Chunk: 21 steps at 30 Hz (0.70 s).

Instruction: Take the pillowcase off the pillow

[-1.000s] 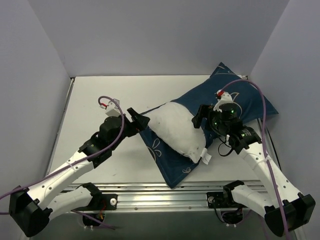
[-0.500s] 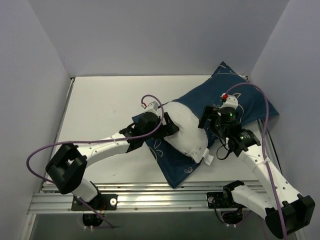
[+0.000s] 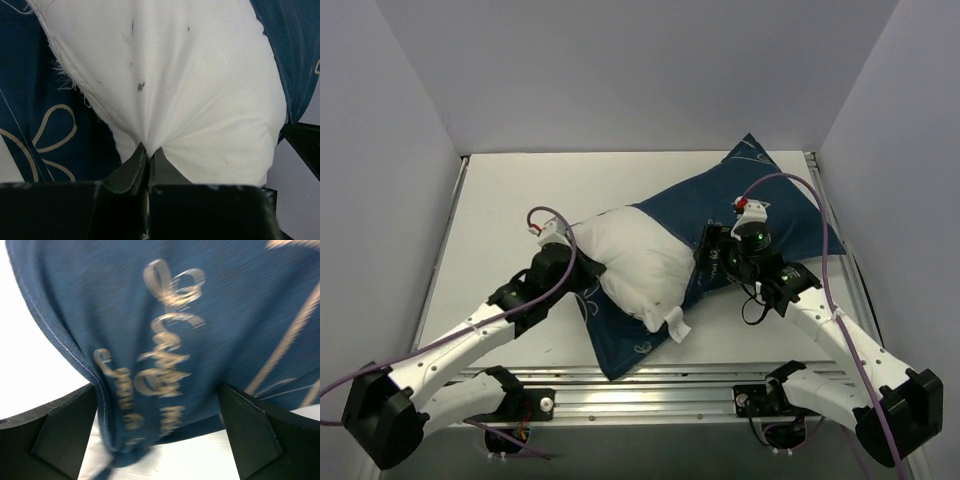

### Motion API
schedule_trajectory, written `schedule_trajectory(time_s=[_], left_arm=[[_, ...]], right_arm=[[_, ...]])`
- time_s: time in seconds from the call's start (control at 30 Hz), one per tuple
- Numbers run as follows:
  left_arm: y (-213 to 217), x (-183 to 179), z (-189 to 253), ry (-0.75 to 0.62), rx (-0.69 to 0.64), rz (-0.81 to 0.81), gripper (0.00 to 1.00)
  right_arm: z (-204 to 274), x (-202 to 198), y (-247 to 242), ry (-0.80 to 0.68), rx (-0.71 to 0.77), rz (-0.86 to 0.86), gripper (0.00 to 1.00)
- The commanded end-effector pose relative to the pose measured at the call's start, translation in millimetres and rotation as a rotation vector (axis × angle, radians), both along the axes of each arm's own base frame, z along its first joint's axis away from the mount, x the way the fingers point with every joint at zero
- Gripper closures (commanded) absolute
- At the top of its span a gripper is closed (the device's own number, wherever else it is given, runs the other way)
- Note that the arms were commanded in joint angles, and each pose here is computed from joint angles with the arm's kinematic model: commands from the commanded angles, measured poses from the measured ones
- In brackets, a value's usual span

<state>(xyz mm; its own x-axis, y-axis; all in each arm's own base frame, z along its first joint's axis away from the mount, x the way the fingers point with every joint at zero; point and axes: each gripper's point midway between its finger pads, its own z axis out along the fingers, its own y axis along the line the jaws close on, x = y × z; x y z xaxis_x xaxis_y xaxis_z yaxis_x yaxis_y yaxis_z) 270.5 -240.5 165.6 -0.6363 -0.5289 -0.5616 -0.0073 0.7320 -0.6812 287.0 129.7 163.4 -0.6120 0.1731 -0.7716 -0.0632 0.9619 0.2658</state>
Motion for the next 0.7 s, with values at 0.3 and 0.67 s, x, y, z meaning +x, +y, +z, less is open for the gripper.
schedule_trajectory(time_s=[0.3,0.67], left_arm=[[67,-43,63,-0.041,0.151,-0.033,0.01],[-18,-20,96,-0.026,0.097,-0.16,0.06]], right_arm=[[27,-3,40,-0.088,-0.011,0.092,0.0],[42,-9,60,-0.133,-0.016,0.138,0.0]])
